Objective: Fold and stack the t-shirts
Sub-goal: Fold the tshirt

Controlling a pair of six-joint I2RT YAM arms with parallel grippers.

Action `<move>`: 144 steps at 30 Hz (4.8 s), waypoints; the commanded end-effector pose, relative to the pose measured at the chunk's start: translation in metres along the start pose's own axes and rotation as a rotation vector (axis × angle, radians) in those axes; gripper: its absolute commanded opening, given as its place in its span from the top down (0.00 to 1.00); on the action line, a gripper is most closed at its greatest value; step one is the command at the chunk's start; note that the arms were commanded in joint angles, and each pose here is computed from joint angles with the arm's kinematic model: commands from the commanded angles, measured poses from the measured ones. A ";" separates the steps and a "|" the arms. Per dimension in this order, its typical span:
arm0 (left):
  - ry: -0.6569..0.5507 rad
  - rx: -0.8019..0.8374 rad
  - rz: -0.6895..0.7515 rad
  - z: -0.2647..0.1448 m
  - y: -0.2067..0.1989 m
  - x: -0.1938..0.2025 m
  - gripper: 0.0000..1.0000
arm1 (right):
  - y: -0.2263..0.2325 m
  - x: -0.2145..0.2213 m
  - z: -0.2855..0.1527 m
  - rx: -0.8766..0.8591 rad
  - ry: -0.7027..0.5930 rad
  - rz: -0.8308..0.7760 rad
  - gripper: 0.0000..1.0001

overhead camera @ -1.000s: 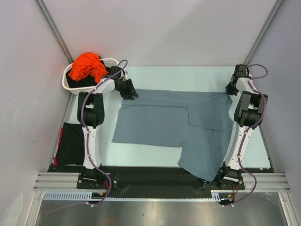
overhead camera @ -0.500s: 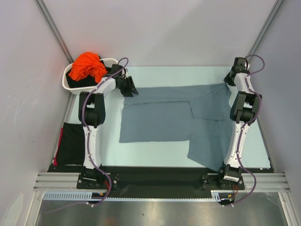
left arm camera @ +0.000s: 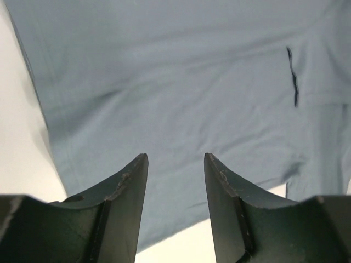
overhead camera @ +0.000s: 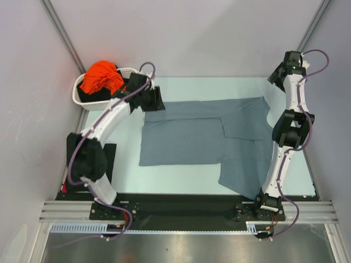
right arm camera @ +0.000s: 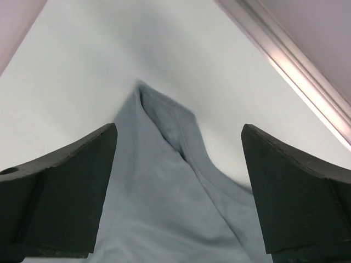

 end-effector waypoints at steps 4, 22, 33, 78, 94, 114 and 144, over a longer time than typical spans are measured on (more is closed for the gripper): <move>0.076 -0.073 -0.086 -0.041 0.029 0.086 0.51 | -0.007 -0.012 -0.115 -0.044 -0.037 -0.027 0.00; 0.110 -0.338 -0.782 -0.063 0.103 0.218 0.52 | 0.059 0.230 -0.272 -0.545 0.226 -0.317 0.14; 0.067 -0.548 -0.879 -0.060 0.138 0.235 0.54 | -0.013 0.236 -0.278 -0.432 0.255 -0.310 0.11; 0.249 -0.473 -0.840 -0.021 0.133 0.256 0.95 | -0.189 0.350 -0.206 0.232 0.647 0.253 0.49; 0.242 -0.488 -0.839 -0.026 0.139 0.254 0.98 | -0.194 0.361 -0.180 0.285 0.602 0.295 0.58; 0.212 -0.529 -0.772 -0.045 0.147 0.254 1.00 | -0.194 0.353 -0.210 0.284 0.611 0.349 1.00; 0.124 -0.465 -0.626 -0.052 0.138 0.196 1.00 | -0.146 0.219 -0.217 0.049 0.356 0.059 1.00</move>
Point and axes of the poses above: each gripper's point midway between its finger pads, its own z axis out along the fingers, its own y axis along the line the jaws close on, x = y × z, the point moved 1 cm from there along -z, back along the fingers, and after that the axes turned 4 degrees about -z, right-handed, at the moved point
